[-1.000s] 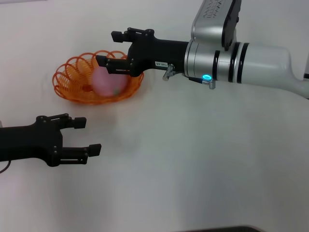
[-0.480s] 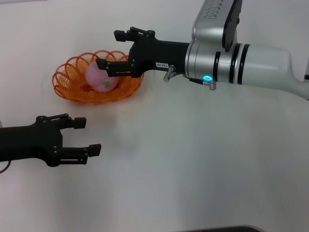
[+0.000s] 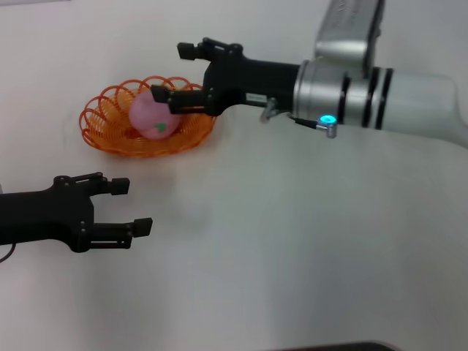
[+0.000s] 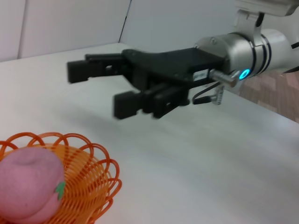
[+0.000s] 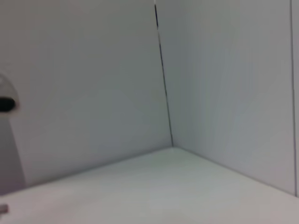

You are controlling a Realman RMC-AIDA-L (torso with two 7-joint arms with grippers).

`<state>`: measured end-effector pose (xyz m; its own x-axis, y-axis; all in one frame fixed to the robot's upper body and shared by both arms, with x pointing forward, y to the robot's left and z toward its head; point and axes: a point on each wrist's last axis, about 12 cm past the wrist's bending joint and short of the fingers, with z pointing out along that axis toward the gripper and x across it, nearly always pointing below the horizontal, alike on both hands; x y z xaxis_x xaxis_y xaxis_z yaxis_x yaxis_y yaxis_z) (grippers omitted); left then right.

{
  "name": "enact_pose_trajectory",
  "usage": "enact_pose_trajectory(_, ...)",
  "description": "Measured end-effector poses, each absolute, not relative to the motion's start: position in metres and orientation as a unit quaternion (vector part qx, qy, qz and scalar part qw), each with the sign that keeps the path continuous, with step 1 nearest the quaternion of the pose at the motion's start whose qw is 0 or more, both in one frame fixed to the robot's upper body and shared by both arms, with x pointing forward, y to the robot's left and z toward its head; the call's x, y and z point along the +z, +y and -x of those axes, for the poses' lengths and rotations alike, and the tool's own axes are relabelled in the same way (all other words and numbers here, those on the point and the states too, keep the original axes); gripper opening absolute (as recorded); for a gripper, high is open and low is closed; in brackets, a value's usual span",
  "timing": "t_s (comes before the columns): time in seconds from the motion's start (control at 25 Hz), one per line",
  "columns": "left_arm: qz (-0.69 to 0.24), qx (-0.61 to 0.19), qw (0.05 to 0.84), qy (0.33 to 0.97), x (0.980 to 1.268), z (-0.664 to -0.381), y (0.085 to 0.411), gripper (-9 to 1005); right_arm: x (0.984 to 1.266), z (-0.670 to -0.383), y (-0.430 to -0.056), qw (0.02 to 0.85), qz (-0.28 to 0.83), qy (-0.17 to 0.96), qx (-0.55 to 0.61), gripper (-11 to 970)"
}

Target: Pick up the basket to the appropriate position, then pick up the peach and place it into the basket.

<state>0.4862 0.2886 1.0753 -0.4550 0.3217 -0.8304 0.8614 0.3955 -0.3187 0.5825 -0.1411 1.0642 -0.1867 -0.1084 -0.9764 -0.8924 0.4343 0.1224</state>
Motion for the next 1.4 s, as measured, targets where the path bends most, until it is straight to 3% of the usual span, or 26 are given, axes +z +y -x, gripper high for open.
enact_pose_trajectory(0.72, -0.386, -0.391, 0.351, 0.758, 1.076, -0.485, 0.289, 888, 1.116, -0.553, -0.226, 0.513, 0.386, 0.648, 0.41, 945)
enact_pose_trajectory(1.4, -0.369, -0.386, 0.368, 0.761, 1.078, -0.485, 0.297, 888, 1.141, -0.541, -0.251, 0.346, 0.481, 0.73, 0.341, 945)
